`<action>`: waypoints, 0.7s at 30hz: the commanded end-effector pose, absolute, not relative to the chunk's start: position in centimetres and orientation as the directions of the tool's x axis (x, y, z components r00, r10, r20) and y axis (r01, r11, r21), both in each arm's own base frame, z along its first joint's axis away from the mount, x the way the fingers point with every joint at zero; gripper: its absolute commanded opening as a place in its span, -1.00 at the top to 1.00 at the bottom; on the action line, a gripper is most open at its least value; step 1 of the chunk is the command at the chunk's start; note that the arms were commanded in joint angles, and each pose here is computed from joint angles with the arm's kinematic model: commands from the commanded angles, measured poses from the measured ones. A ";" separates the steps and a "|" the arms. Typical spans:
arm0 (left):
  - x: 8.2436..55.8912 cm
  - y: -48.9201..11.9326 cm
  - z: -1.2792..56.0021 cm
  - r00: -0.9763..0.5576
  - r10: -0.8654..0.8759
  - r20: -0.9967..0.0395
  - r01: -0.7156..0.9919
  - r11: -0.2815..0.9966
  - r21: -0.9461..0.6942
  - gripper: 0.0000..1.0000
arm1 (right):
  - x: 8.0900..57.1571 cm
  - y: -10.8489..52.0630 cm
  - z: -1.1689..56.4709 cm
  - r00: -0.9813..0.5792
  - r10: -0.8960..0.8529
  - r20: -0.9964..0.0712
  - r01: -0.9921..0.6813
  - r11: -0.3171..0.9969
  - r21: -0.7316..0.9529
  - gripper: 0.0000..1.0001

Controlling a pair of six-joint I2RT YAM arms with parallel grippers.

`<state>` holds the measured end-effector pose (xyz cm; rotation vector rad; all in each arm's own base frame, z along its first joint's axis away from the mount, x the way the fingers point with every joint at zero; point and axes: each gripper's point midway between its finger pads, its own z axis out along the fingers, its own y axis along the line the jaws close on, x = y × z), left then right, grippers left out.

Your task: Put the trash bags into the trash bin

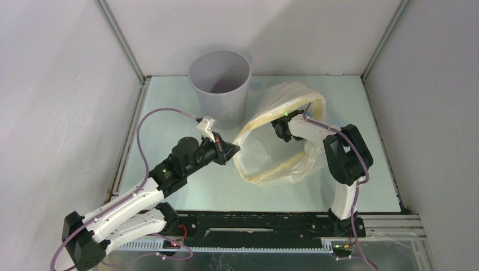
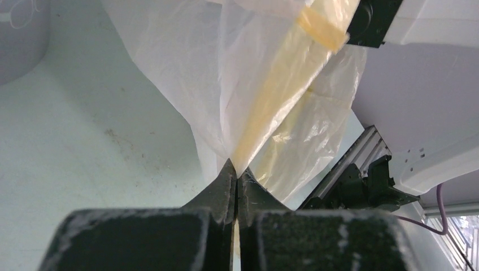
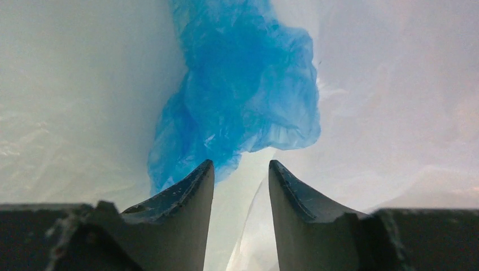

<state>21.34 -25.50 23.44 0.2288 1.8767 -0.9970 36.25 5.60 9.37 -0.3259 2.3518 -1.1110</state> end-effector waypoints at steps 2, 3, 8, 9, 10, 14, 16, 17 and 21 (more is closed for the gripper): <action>20.8 -26.6 23.7 -0.519 -0.229 -0.823 0.594 0.596 -0.540 1.00 | 35.4 5.2 8.0 -0.880 -0.326 -0.344 0.001 0.724 -0.689 0.11; 20.7 -26.8 23.6 -0.527 -0.226 -0.820 0.598 0.587 -0.546 1.00 | 35.4 5.2 7.4 -0.885 -0.323 -0.334 -0.009 0.731 -0.683 0.10; 20.2 -27.9 23.1 -0.558 -0.203 -0.804 0.620 0.542 -0.567 1.00 | 35.1 4.2 5.5 -0.913 -0.293 -0.283 -0.021 0.729 -0.685 -0.13; 20.2 -28.0 23.0 -0.562 -0.201 -0.802 0.620 0.539 -0.570 1.00 | 35.0 3.8 5.2 -0.920 -0.284 -0.271 -0.020 0.722 -0.692 -0.17; 20.2 -28.1 22.8 -0.565 -0.199 -0.801 0.619 0.539 -0.571 1.00 | 34.8 3.3 4.9 -0.926 -0.275 -0.256 -0.020 0.717 -0.697 -0.20; 20.5 -28.4 22.3 -0.575 -0.202 -0.793 0.610 0.540 -0.580 1.00 | 34.5 2.1 3.3 -0.947 -0.248 -0.203 -0.033 0.704 -0.709 -0.03; 20.6 -28.6 22.0 -0.581 -0.200 -0.789 0.608 0.538 -0.584 1.00 | 34.6 1.8 2.6 -0.951 -0.240 -0.193 -0.034 0.704 -0.709 0.22; 20.7 -28.7 21.7 -0.586 -0.198 -0.786 0.604 0.539 -0.587 1.00 | 34.7 2.0 2.6 -0.951 -0.240 -0.197 -0.033 0.710 -0.704 0.44; 21.3 -29.0 20.3 -0.594 -0.182 -0.784 0.590 0.564 -0.578 1.00 | 35.3 5.1 4.3 -0.914 -0.300 -0.272 -0.049 0.748 -0.662 1.00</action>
